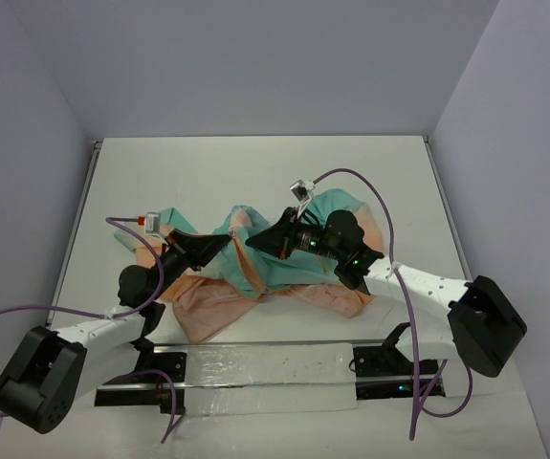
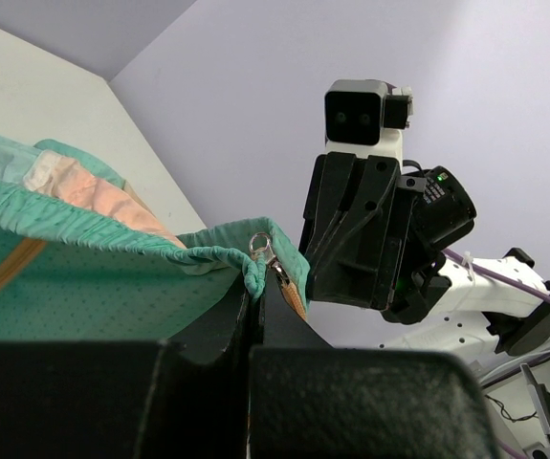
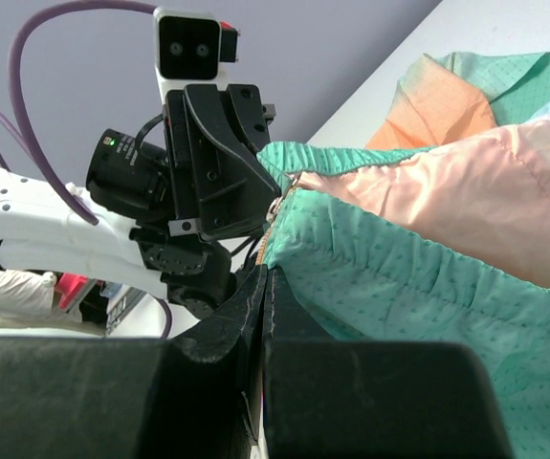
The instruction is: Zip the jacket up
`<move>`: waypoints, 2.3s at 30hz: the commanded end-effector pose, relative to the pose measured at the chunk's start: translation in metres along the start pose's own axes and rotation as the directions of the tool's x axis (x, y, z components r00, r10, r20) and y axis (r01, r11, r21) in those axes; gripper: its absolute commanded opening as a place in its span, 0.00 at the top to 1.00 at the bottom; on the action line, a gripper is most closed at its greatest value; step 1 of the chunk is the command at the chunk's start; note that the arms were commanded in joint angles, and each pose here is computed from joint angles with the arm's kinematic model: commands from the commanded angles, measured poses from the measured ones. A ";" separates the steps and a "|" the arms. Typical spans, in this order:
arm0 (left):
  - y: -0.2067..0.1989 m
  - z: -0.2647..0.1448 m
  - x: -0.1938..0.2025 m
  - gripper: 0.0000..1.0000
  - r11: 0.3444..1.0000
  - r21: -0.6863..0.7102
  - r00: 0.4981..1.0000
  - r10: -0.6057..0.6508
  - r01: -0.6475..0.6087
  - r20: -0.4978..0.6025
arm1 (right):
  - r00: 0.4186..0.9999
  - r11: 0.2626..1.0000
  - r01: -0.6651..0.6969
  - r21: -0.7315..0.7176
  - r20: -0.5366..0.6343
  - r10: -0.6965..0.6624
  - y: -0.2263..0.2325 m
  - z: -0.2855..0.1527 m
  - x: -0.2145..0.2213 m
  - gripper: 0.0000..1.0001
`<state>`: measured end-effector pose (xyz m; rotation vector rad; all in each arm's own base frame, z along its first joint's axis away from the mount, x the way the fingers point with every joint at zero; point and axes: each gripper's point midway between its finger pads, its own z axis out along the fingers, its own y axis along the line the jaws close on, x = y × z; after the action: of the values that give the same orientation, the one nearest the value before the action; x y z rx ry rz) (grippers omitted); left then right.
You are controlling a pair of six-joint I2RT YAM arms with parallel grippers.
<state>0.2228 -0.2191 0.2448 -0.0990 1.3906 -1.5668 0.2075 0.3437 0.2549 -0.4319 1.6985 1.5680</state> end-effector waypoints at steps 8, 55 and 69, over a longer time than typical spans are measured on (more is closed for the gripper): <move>-0.075 -0.005 -0.029 1.00 0.948 0.287 0.986 0.100 -0.135 0.135 | 0.996 0.997 0.071 -0.026 0.061 -0.070 0.017 0.009 -0.027 1.00; -0.059 0.005 -0.003 1.00 0.963 0.207 0.985 0.167 -0.173 0.049 | 0.994 0.997 0.079 -0.024 0.076 -0.077 0.027 0.008 -0.032 1.00; -0.056 0.004 0.002 1.00 0.960 0.181 0.977 0.210 -0.212 0.028 | 0.988 0.990 0.139 0.039 0.066 -0.141 0.023 0.005 -0.039 1.00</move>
<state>0.1964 -0.2330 0.2693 0.0907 1.2772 -1.5300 0.2143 0.3447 0.2555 -0.4369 1.7406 1.4663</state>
